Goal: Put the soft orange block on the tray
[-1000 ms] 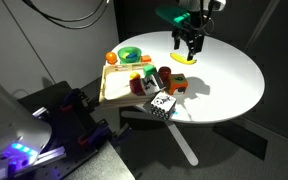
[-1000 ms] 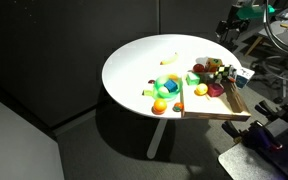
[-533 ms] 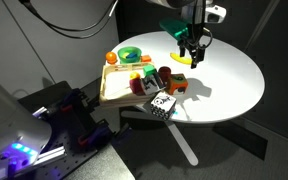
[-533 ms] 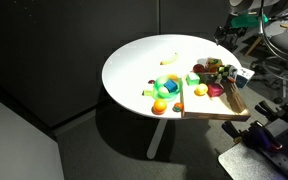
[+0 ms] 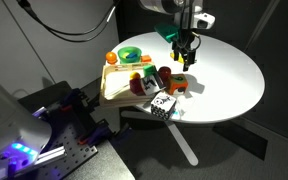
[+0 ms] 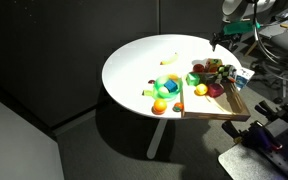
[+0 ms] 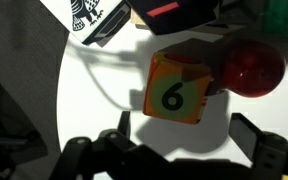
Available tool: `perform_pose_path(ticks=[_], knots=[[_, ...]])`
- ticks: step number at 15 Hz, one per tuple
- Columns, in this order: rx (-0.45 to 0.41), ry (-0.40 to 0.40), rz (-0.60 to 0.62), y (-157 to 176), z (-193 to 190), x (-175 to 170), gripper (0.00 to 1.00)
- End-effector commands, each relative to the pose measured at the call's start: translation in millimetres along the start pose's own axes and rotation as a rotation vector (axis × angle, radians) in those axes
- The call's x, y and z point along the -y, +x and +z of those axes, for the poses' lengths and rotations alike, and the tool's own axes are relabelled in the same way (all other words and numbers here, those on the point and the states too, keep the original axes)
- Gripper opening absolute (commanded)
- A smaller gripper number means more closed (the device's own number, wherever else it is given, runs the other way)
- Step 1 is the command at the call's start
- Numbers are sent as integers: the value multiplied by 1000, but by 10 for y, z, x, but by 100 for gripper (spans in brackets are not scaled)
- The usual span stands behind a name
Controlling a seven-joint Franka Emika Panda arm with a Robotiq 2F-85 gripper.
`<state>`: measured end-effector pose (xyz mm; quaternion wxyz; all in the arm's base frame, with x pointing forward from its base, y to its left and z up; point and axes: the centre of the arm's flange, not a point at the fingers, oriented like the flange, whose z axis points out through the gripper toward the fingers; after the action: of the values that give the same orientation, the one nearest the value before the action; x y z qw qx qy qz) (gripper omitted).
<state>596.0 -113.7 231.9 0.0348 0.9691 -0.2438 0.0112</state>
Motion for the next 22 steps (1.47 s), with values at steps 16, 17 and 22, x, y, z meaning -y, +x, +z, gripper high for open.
perform_pose_path(ticks=[16, 17, 22], knots=[[85, -78, 30, 361, 534, 411, 100], [83, -81, 28, 366, 553, 430, 100], [77, -101, 22, 390, 619, 498, 100]])
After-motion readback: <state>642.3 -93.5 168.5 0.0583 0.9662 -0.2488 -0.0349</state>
